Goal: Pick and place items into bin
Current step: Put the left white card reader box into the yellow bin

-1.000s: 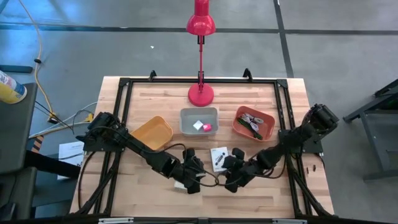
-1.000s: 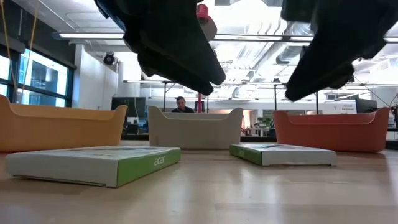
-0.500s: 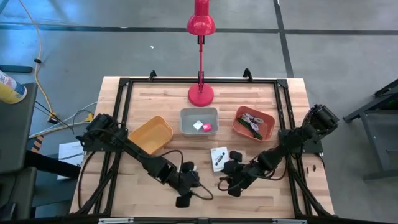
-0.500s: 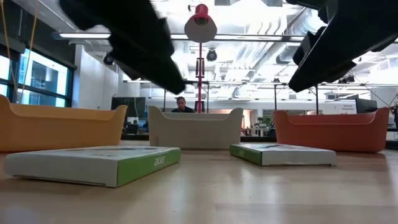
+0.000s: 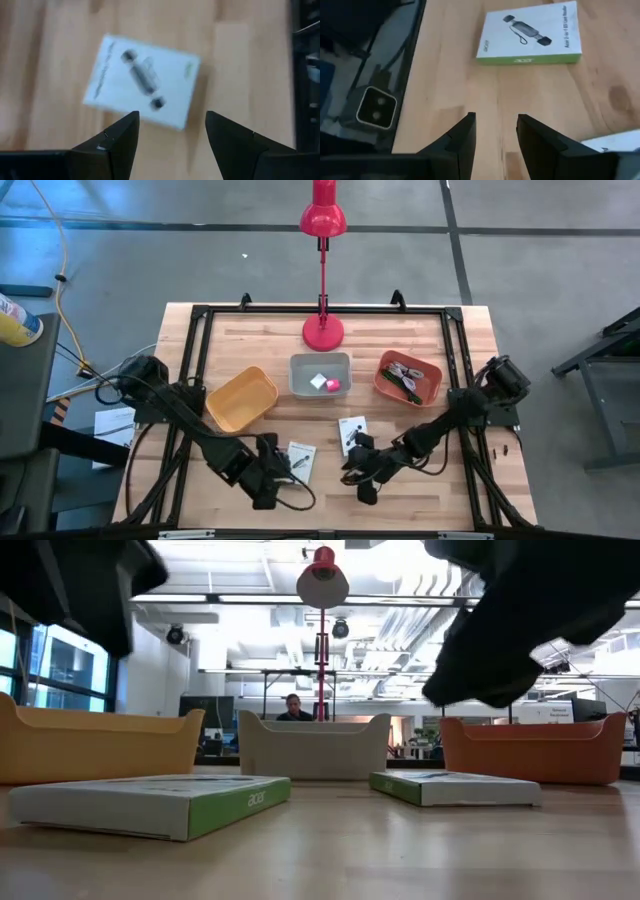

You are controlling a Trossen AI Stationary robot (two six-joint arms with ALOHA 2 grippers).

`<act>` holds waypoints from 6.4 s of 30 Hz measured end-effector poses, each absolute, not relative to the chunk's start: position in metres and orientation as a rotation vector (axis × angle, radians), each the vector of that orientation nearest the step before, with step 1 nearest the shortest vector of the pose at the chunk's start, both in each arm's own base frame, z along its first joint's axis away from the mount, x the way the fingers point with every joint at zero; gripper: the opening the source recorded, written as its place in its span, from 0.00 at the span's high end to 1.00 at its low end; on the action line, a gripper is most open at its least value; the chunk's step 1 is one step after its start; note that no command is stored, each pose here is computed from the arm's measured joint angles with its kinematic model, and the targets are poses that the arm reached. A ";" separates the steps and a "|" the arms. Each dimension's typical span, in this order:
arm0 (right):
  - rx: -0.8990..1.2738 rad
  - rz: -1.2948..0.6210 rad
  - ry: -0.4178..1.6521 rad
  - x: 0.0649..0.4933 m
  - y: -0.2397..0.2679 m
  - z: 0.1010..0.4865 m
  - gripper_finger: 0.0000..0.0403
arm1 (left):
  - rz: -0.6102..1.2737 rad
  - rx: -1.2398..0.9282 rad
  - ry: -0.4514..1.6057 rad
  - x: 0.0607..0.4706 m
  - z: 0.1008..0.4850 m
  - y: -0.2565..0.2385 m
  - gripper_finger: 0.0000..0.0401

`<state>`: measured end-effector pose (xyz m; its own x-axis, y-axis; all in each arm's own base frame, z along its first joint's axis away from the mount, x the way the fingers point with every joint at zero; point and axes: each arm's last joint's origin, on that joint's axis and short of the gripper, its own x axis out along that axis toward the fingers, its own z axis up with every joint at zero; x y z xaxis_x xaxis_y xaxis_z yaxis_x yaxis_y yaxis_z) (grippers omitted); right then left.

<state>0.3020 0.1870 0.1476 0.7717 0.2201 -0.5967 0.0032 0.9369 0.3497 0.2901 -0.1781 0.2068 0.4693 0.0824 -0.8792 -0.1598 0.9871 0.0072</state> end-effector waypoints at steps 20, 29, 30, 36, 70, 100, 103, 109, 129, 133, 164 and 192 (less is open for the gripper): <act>0.602 0.080 0.581 0.314 0.186 0.152 0.67 | 0.362 -0.675 0.922 0.271 0.148 -0.170 0.46; 0.777 0.038 0.600 0.313 0.186 0.152 0.67 | 0.319 -0.853 0.719 0.268 0.136 -0.166 0.46; 0.714 0.059 0.597 0.313 0.187 0.152 0.66 | 0.313 -0.860 0.709 0.268 0.137 -0.166 0.46; 0.249 0.181 0.555 0.304 0.199 0.152 0.57 | 0.316 -0.847 0.707 0.264 0.146 -0.163 0.46; 0.182 0.041 0.641 0.370 0.200 0.097 0.32 | 0.540 -1.049 0.802 0.247 0.135 -0.142 0.46; 0.109 0.052 0.636 0.370 0.199 0.097 0.32 | 0.451 -1.007 0.814 0.258 0.138 -0.135 0.15; 0.121 0.051 0.617 0.372 0.198 0.099 0.32 | 0.463 -1.033 0.810 0.258 0.138 -0.135 0.10; 0.133 0.044 0.612 0.376 0.193 0.100 0.32 | 0.488 -1.086 0.818 0.259 0.132 -0.136 0.10; 0.193 0.040 0.534 0.380 0.193 0.109 0.33 | 0.468 -1.127 0.780 0.268 0.123 -0.140 0.18; 0.173 0.000 0.555 0.380 0.188 0.106 0.33 | 0.469 -1.127 0.780 0.267 0.123 -0.140 0.19; 0.164 -0.094 0.573 0.378 0.200 0.087 0.33 | 0.477 -1.150 0.707 0.270 0.124 -0.140 0.20; 0.159 -0.112 0.605 0.374 0.203 0.073 0.33 | 0.423 -1.213 0.746 0.277 0.116 -0.146 0.20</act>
<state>0.3739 0.2028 0.0727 0.8172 -0.0584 -0.5734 0.1512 0.9817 0.1155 0.2766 -0.1456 0.1158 0.6948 -0.0916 -0.7133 -0.6591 0.3155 -0.6826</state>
